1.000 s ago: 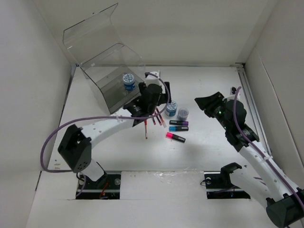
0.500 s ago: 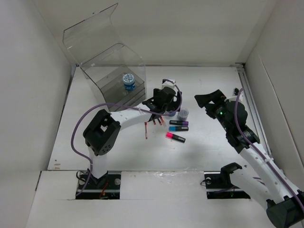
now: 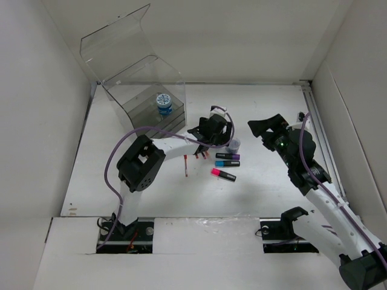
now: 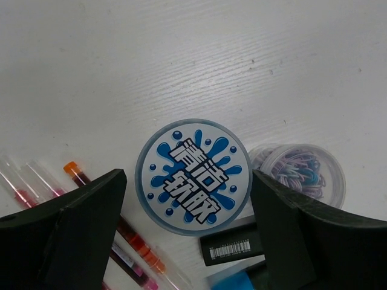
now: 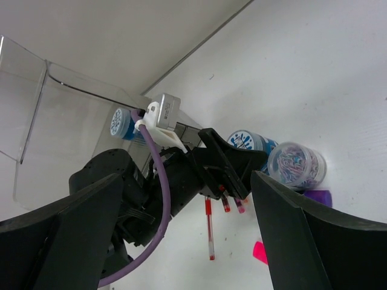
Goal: Sort the stationery into containers
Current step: Pick up the stationery from the center of the board, then place the stationery in the storage box, then pick up the stationery from the center of the board, then place the stationery in the storage box.
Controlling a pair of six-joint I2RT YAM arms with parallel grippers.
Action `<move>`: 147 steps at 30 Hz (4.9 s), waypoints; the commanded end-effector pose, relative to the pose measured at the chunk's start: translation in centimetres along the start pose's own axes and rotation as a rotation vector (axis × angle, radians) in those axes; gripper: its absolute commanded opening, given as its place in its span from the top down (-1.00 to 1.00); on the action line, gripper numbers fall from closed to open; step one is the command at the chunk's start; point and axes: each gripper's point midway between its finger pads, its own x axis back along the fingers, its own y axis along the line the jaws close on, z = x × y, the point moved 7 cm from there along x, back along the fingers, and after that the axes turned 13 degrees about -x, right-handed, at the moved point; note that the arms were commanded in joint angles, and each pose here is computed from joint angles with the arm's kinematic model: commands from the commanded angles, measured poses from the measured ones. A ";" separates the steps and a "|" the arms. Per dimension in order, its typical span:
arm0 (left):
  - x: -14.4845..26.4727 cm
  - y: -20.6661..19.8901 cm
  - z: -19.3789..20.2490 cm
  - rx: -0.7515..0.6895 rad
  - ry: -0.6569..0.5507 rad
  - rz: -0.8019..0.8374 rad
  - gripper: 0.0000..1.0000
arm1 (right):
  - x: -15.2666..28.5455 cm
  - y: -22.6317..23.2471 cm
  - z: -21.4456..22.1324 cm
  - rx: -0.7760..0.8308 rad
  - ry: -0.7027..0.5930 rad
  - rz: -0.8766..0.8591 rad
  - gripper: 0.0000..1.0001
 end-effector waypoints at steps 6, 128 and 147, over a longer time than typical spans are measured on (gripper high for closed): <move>1.9 -0.3 -3.6 0.028 -0.099 0.018 0.02 | 0.5 1.2 -0.3 -0.003 -0.019 -0.067 -0.85; 0.3 -8.2 -2.4 -0.072 -0.126 -0.072 0.14 | 2.7 1.4 -2.0 -0.047 -0.156 -0.071 -1.00; 12.4 9.8 -12.2 0.274 -0.483 -0.415 0.32 | 2.7 1.5 -1.7 -0.047 -0.133 -0.091 -1.00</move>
